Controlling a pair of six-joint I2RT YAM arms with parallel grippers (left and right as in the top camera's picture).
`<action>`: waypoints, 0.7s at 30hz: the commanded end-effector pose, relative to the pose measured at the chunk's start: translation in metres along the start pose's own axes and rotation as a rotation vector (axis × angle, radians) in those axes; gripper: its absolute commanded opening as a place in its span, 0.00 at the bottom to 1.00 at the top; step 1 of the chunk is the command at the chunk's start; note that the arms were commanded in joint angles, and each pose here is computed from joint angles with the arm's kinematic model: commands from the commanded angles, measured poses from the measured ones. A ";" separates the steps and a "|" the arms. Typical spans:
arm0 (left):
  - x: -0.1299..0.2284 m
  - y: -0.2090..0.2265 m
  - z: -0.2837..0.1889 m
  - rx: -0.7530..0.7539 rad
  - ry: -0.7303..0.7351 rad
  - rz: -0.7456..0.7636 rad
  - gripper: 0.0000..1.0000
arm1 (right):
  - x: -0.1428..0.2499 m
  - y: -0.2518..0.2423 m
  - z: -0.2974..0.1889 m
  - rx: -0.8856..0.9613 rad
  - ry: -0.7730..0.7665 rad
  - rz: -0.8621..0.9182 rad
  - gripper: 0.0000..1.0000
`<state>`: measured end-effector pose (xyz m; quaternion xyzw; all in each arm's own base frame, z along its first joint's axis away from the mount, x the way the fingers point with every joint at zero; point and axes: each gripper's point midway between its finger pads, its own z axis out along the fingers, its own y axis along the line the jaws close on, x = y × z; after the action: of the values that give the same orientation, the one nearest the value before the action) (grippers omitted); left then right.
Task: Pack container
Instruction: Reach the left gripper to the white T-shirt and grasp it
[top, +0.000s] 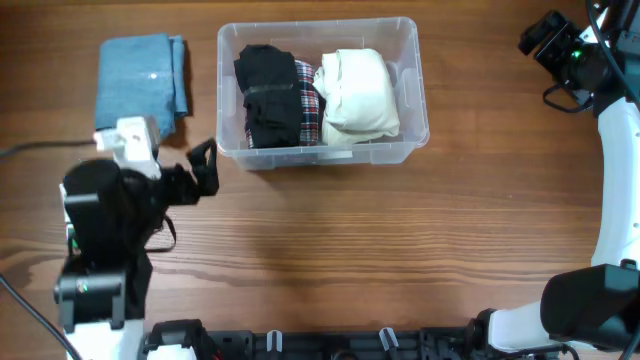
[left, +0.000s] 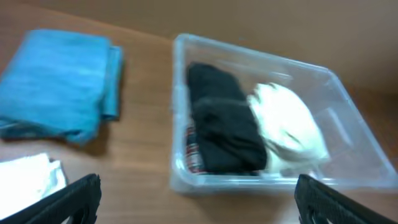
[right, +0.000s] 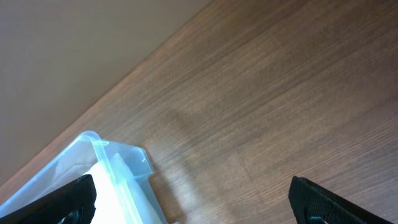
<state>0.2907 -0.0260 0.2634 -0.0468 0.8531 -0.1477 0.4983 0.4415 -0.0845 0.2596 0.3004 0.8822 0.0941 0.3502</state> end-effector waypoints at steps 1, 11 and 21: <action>-0.011 -0.024 0.002 0.130 0.050 0.084 1.00 | -0.001 0.005 -0.002 -0.015 -0.002 0.002 1.00; 0.037 0.071 0.026 -0.376 0.253 -0.123 1.00 | -0.001 0.005 -0.002 -0.015 -0.002 0.002 1.00; 0.094 0.160 0.064 -0.838 0.449 -0.158 1.00 | -0.001 0.004 -0.002 -0.015 -0.002 0.002 1.00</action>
<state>0.3089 0.0616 0.1332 -0.2190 0.9367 0.0833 0.2601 0.4417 -0.0845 0.2598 0.3003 0.8820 0.0942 0.3507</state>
